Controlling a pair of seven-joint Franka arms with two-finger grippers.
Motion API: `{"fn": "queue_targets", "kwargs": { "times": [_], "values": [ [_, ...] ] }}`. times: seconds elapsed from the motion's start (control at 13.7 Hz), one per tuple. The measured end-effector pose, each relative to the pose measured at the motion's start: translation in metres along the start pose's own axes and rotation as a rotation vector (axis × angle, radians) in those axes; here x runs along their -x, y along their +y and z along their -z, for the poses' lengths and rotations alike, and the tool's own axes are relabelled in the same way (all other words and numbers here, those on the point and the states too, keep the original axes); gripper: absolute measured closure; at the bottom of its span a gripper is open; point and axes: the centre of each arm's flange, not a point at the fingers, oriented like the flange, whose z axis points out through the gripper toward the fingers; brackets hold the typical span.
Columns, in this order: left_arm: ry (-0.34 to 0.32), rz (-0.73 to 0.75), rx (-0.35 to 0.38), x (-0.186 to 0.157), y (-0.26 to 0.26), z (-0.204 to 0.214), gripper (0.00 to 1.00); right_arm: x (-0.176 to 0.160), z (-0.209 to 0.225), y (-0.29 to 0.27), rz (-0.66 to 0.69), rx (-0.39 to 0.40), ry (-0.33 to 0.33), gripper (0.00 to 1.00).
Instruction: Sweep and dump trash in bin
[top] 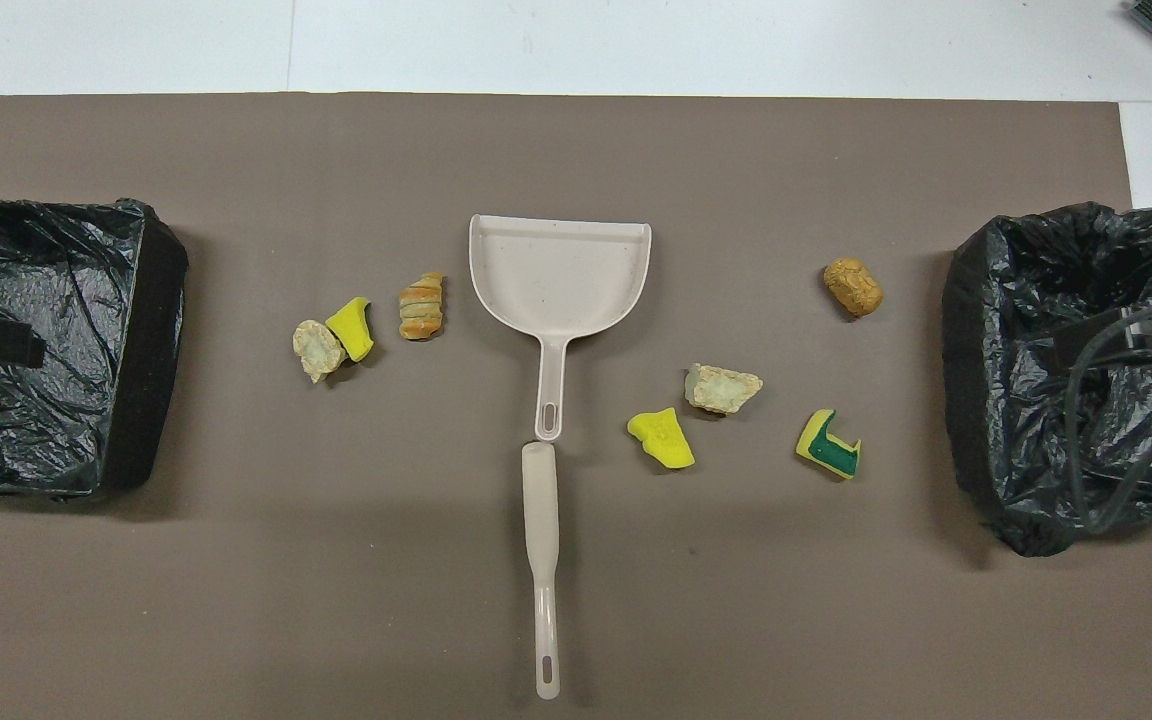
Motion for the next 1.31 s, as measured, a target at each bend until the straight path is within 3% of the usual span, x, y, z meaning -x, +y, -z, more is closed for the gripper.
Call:
{"fn": "queue_targets", "kwargs": {
  "times": [1.31],
  "values": [
    [0.000,0.000,0.000,0.0000,0.0000,0.0000,0.00,0.0044,-0.0018,-0.0008,0.000,0.000,-0.012,0.00]
  ]
}}
